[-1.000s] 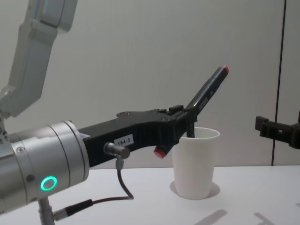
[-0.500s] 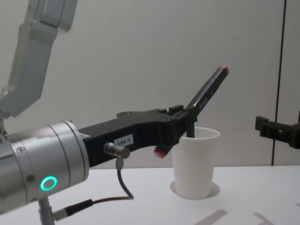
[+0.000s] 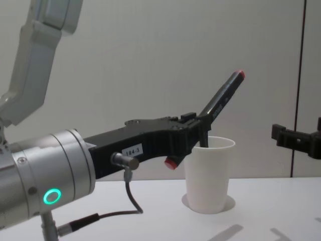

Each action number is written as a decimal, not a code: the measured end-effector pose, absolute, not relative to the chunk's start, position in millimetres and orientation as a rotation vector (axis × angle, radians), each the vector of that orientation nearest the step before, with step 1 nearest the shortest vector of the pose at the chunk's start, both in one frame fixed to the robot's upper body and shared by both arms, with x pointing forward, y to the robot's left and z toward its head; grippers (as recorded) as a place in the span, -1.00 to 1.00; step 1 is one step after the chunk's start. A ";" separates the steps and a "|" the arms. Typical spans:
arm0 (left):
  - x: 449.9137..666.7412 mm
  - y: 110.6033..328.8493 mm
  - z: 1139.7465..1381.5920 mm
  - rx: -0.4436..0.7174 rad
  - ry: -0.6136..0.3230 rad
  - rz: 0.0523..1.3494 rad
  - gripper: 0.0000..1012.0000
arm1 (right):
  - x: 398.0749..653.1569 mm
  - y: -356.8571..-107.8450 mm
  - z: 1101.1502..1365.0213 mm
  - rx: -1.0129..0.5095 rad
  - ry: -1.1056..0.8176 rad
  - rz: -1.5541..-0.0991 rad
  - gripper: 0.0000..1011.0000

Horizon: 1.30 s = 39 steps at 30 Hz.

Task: Place the pen into the pen holder.

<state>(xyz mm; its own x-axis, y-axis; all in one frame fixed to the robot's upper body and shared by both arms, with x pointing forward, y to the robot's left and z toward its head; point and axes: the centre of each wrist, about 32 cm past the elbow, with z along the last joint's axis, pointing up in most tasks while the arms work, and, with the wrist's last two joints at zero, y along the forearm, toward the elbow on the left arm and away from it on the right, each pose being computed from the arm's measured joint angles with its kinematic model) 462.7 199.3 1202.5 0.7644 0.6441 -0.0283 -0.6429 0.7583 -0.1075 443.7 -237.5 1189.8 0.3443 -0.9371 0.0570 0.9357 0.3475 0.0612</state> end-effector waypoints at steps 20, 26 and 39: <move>462.6 199.3 1202.5 -0.113 -0.011 0.701 -0.66 | 442.7 -240.5 1206.4 0.012 -0.174 -1.058 0.98; 462.7 199.3 1202.5 -0.113 -0.011 0.701 -0.66 | 442.1 -240.9 1209.0 0.015 -0.186 -1.034 0.98; 462.6 199.3 1202.5 -0.113 -0.011 0.701 -0.66 | 441.3 -241.6 1211.2 0.017 -0.198 -1.011 0.98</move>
<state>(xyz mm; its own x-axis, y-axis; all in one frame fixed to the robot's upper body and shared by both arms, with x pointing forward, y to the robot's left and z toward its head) 462.6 199.3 1202.5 0.7644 0.6441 -0.0282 -0.6429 0.7583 -0.1076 441.3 -241.6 1211.2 0.5146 -0.8430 0.1568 0.8399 0.5324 0.1054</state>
